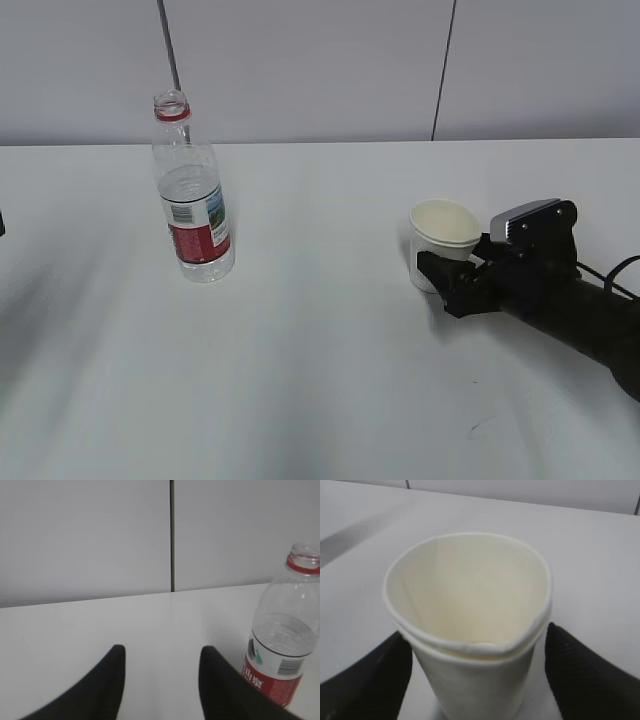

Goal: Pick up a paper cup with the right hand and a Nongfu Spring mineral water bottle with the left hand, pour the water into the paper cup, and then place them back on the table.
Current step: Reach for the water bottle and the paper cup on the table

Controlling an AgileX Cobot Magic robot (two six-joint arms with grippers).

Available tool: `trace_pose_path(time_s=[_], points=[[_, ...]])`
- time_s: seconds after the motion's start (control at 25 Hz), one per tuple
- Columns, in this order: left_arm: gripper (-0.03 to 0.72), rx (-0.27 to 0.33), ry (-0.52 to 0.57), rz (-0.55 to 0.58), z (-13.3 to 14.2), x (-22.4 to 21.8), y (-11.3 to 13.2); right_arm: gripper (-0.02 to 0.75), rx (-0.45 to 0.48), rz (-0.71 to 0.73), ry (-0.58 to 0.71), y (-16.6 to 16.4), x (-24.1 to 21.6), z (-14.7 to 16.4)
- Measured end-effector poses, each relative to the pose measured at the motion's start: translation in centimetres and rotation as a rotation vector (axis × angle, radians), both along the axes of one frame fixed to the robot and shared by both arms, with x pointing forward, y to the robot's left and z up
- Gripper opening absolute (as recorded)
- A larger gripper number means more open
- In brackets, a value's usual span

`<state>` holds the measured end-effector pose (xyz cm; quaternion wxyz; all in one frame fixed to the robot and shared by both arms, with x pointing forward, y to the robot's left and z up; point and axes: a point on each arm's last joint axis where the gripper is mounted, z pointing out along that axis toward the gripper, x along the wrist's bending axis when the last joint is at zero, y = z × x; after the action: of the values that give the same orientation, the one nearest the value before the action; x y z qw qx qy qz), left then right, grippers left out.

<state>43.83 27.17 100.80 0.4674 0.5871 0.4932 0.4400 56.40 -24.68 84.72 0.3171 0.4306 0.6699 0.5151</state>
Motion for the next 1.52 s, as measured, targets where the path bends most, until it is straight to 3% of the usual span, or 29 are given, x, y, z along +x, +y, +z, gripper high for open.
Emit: trace_pose_path(time_s=[0.56,0.72,1.08,1.32,1.52], points=[[0.312,0.001,0.008,-0.001,-0.1,0.0,0.0,0.599,-0.006,0.039,-0.009,0.3,0.8,-0.5],[0.312,0.028,0.033,-0.023,-0.3,-0.1,-0.2,0.592,-0.006,0.039,-0.009,0.3,0.8,-0.5],[0.312,0.044,0.047,-0.041,-0.6,0.0,-0.3,0.496,-0.001,0.01,-0.008,0.1,0.9,-0.5],[0.315,0.068,0.042,-0.101,-1.0,0.4,-0.9,0.486,0.0,0.008,-0.01,0.1,0.9,-0.5],[0.424,0.098,0.011,-0.171,-1.5,1.0,-1.6,0.485,0.001,0.005,-0.01,0.1,0.9,-0.5]])
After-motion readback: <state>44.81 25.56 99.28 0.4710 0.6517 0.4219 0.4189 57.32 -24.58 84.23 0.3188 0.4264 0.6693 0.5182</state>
